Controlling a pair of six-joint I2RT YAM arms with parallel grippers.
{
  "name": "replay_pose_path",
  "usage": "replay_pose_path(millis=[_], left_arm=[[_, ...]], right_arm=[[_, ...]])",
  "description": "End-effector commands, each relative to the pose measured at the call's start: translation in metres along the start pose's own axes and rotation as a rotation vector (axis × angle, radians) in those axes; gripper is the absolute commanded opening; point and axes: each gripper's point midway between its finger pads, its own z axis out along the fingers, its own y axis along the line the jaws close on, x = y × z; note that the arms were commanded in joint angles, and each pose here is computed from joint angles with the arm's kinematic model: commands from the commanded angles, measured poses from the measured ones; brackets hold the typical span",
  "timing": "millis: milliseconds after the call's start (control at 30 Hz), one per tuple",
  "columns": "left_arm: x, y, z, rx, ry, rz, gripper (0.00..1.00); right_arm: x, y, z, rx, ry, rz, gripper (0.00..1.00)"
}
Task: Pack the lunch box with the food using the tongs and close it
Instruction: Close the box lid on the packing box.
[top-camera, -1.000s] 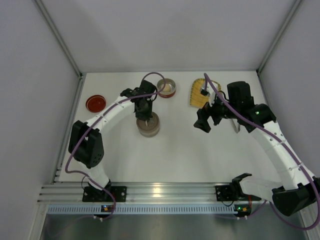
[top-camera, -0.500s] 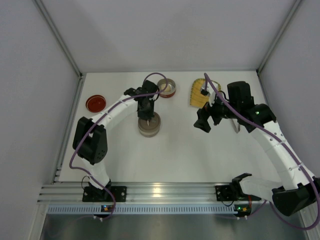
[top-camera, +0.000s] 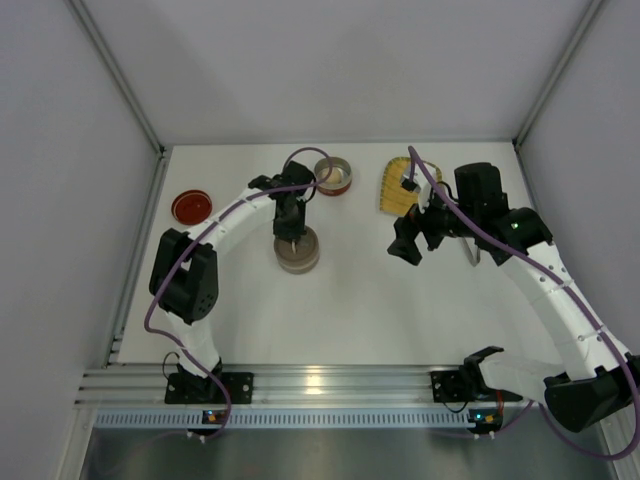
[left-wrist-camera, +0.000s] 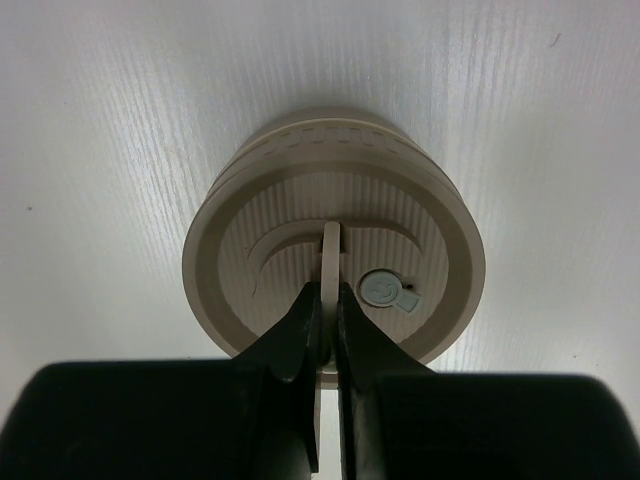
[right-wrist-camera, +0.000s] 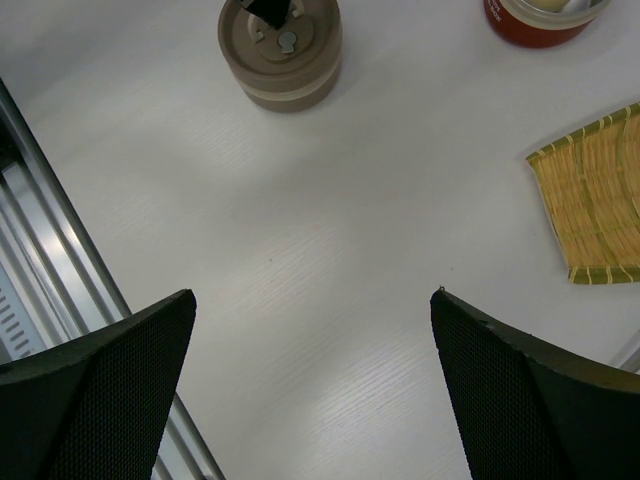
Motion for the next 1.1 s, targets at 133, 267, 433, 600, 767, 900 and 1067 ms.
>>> replay_pose_path(millis=[133, 267, 433, 600, 767, 900, 1067], left_arm=[[-0.0130, -0.0049, -0.0018, 0.022, -0.046, -0.015, 0.00], [-0.0165, -0.0053, -0.0049, 0.021, -0.057, -0.007, 0.00], [-0.0147, -0.0040, -0.0030, 0.015, -0.050, 0.005, 0.00], [-0.0131, -0.0036, -0.0003, 0.013, -0.032, 0.018, 0.00], [-0.0137, -0.0025, -0.0005, 0.003, -0.033, 0.026, 0.00], [-0.0133, -0.0037, -0.0012, 0.009, -0.032, 0.030, 0.00], [-0.0106, -0.0046, -0.0008, 0.000, -0.033, 0.048, 0.00]], right_arm=[[-0.0155, -0.0054, -0.0034, 0.018, -0.073, -0.026, 0.99], [-0.0158, -0.0052, -0.0038, 0.018, -0.074, -0.025, 0.99], [-0.0165, -0.0053, -0.0035, 0.016, -0.074, -0.025, 0.99], [-0.0156, -0.0058, -0.0028, 0.017, -0.071, -0.025, 0.99], [-0.0151, -0.0056, -0.0023, 0.016, -0.068, -0.024, 0.99], [-0.0153, -0.0062, -0.0024, 0.018, -0.070, -0.024, 0.99], [-0.0153, -0.0062, -0.0024, 0.018, -0.070, -0.023, 0.99]])
